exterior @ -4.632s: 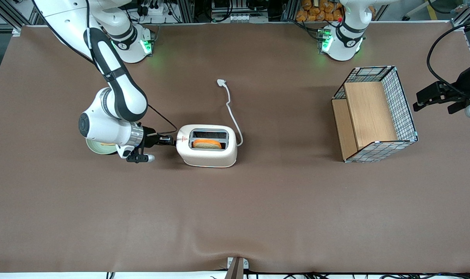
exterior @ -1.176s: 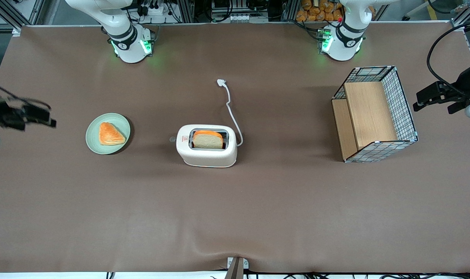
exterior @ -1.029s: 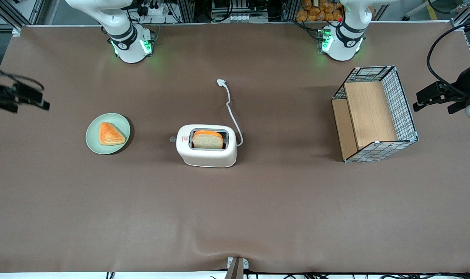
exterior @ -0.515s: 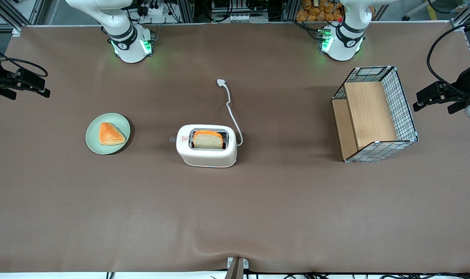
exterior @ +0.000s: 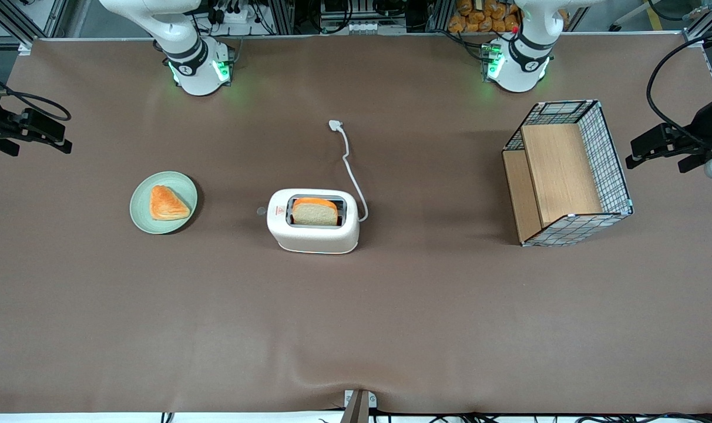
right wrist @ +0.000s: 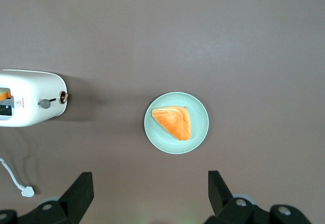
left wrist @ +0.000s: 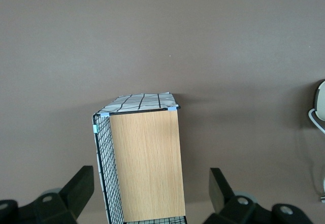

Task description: Press toaster button with right arm

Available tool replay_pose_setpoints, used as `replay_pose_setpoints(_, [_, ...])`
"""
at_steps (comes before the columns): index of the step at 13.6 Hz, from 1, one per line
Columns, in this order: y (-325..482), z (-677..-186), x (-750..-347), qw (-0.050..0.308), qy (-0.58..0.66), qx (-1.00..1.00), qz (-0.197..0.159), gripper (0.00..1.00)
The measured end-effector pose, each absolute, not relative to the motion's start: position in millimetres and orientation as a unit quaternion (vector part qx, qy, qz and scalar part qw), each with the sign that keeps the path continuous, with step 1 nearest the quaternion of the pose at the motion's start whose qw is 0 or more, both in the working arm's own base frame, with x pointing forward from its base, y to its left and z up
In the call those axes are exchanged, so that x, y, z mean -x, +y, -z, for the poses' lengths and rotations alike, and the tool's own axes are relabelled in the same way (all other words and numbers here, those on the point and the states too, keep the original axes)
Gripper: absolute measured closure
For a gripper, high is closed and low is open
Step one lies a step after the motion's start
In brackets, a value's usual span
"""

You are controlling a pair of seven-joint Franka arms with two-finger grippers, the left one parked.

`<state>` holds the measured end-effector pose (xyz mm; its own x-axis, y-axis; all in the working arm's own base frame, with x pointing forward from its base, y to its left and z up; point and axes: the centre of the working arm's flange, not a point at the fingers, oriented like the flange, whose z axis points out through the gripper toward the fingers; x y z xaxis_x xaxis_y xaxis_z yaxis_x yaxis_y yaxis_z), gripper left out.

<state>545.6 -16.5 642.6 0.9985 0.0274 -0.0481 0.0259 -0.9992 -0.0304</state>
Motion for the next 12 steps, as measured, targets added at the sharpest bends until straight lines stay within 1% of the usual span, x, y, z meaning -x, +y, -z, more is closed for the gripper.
replay_pose_setpoints(5, [-16.6, -643.8, -545.9, 0.014, -0.013, 1.0, -0.022, 0.0])
replay_pose_setpoints(8, [-18.7, -643.9, -545.9, 0.005, -0.013, 1.0, -0.023, 0.0])
replay_pose_setpoints(12, [-19.6, -643.9, -545.9, 0.004, -0.012, 1.0, -0.023, 0.0])
